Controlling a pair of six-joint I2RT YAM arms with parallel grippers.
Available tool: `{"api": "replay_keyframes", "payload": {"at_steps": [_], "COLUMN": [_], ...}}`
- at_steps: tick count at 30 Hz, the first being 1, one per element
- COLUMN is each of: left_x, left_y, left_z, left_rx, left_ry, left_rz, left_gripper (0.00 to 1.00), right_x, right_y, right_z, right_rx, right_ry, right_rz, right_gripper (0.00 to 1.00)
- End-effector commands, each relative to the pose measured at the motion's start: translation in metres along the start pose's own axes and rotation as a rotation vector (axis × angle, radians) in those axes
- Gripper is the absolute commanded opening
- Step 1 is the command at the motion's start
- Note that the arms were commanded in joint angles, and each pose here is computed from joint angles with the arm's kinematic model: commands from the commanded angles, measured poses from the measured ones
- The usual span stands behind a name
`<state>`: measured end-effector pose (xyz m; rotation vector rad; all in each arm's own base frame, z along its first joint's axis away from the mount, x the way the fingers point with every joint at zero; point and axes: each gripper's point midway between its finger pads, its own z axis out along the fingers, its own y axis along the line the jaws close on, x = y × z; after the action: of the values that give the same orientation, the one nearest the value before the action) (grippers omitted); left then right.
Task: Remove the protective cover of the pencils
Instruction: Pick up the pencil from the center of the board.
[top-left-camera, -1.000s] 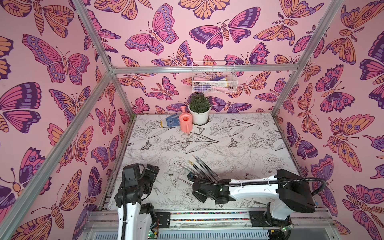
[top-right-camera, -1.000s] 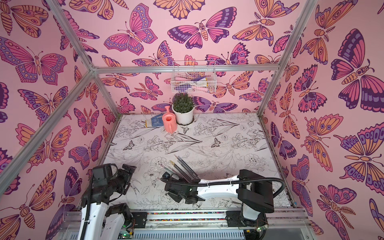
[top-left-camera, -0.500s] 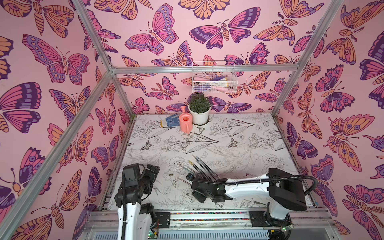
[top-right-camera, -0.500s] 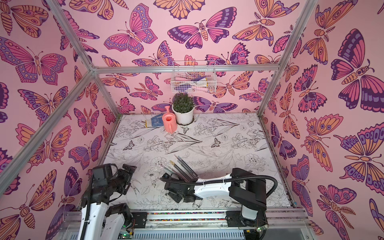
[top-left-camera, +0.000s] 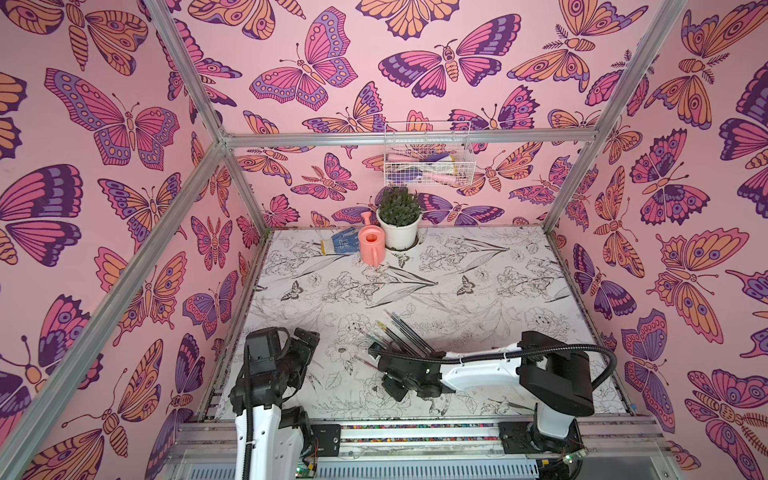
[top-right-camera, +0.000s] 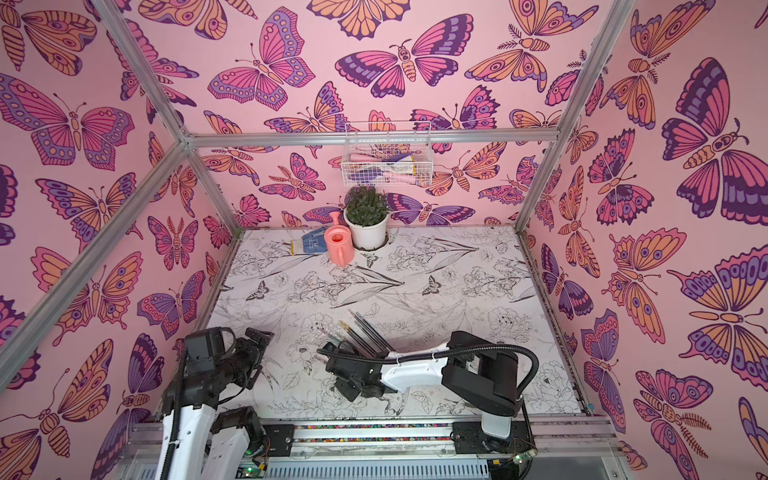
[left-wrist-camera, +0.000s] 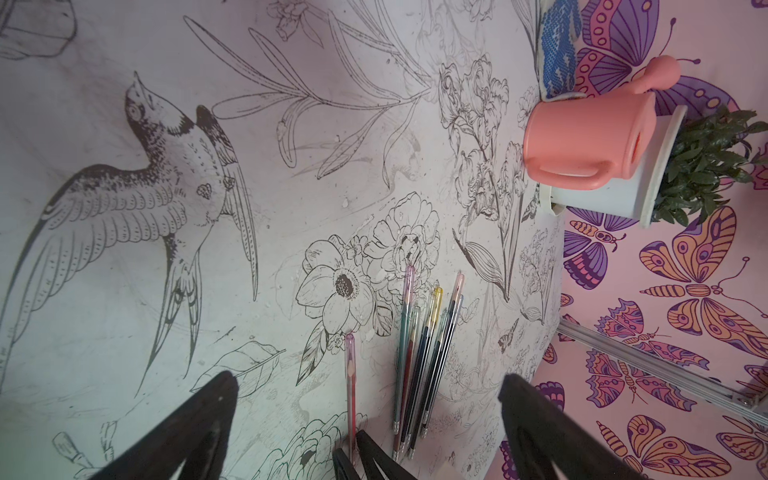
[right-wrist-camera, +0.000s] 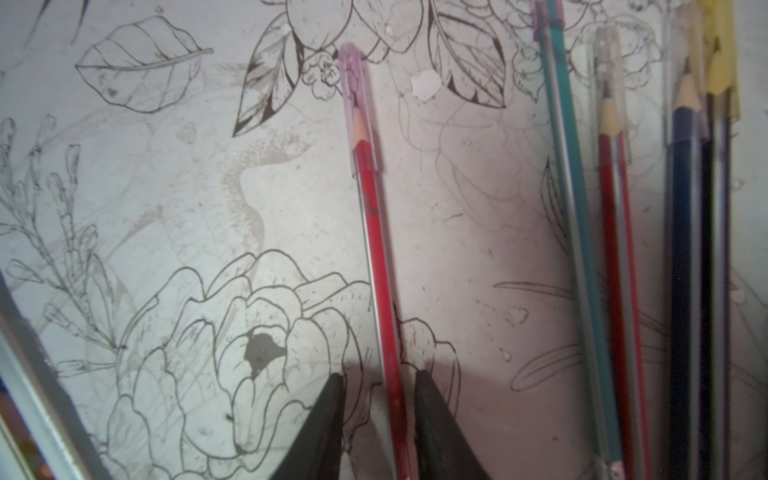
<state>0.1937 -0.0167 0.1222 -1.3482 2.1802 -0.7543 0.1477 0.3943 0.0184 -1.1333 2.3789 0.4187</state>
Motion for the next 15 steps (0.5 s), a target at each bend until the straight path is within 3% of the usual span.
{"api": "replay_keyframes", "payload": {"at_steps": [1,15], "left_x": [0.0037,0.0072], "left_y": [0.0003,-0.0019], "left_z": [0.0001,0.0003], "left_rx": [0.008,0.022], "left_ry": [0.019,0.040], "left_rz": [0.005,0.004], "left_gripper": [1.00,1.00], "right_x": [0.0051,0.0002], "right_y": [0.0009,0.0026], "right_z": [0.0063,0.0080], "right_rx": [0.000,0.008], "right_ry": [0.037,0.055], "right_rz": [0.007,0.014], "right_gripper": [0.24,0.05]}}
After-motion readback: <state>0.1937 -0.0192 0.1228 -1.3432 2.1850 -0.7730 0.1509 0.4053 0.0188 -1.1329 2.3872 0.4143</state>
